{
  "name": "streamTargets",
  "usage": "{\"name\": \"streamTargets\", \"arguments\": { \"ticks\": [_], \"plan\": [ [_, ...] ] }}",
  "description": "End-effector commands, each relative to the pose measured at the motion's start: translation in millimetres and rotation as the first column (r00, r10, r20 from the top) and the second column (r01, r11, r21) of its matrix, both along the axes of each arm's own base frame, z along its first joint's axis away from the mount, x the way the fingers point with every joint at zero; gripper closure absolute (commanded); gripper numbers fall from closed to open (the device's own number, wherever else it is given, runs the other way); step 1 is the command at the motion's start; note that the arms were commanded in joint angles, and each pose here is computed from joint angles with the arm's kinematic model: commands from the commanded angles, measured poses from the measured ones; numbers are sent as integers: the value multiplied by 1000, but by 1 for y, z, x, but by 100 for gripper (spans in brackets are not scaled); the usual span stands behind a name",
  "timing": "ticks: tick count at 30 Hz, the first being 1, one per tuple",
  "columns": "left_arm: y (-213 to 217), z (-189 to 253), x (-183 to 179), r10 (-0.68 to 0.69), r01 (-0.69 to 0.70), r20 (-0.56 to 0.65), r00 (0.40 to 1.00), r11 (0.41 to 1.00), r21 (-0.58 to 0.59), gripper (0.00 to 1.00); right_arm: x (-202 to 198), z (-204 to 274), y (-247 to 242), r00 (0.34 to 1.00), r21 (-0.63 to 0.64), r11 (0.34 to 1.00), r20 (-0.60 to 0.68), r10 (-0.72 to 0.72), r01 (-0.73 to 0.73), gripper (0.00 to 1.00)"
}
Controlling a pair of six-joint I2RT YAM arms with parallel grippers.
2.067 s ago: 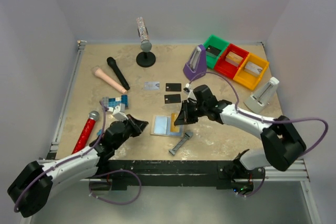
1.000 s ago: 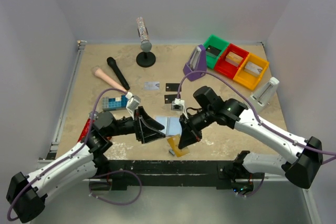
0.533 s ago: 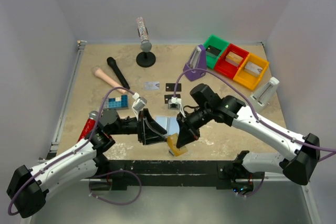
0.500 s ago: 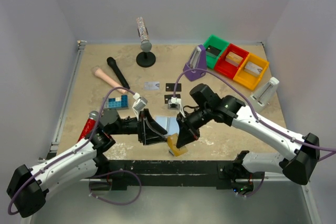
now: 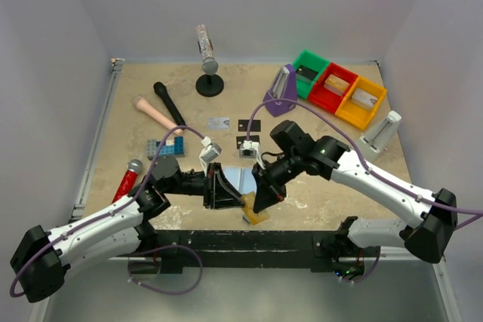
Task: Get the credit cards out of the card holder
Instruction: Place the credit card at the center of the board.
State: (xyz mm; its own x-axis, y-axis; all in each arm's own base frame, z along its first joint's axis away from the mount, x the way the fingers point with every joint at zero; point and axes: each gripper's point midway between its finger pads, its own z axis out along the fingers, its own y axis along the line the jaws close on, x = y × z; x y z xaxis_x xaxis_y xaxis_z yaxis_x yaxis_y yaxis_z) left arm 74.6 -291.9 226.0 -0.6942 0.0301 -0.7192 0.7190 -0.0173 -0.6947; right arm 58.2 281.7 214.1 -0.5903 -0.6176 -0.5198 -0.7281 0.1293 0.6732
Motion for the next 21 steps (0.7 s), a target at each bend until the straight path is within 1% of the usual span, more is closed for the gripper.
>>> {"name": "streamTargets", "arguments": {
  "ticks": [1,3,4,5,7,9,11,13,15,17,19,21],
  "plan": [
    [-5,25,-3,-26,30,70,997,998,-64,80,3,11,4,999,23,1000,42,11,-12,100],
    [-5,22,-4,-30,34,67,997,998,-57,95,4,11,4,999,20,1000,45,9,-10,100],
    [-5,22,-4,-32,36,71,997,998,-59,100,4,11,4,999,19,1000,47,7,-8,100],
    [-5,21,-3,-29,33,70,997,998,-57,100,4,10,3,999,16,1000,48,4,-5,95],
    [-4,21,-3,-17,23,81,997,998,-63,100,3,13,2,999,20,1000,49,1,-2,74],
    [-1,23,-1,14,-6,104,994,997,-78,100,8,17,2,997,21,999,65,-47,46,54],
    [3,22,7,80,-71,106,991,994,-87,100,21,28,-1,988,46,991,81,-128,125,44],
    [9,21,20,181,-171,95,979,980,-104,100,37,46,-7,965,120,964,91,-247,236,39],
    [20,18,37,313,-303,64,948,944,-127,100,52,64,-16,924,217,912,83,-372,348,38],
    [36,16,58,467,-460,9,884,873,-161,100,66,75,-25,872,314,844,92,-482,434,35],
    [50,19,71,563,-562,-66,824,797,-219,100,72,81,-28,835,391,793,98,-541,468,32],
    [64,30,76,604,-614,-143,784,723,-318,100,75,76,-27,824,396,772,66,-563,496,31]
  ]
}}
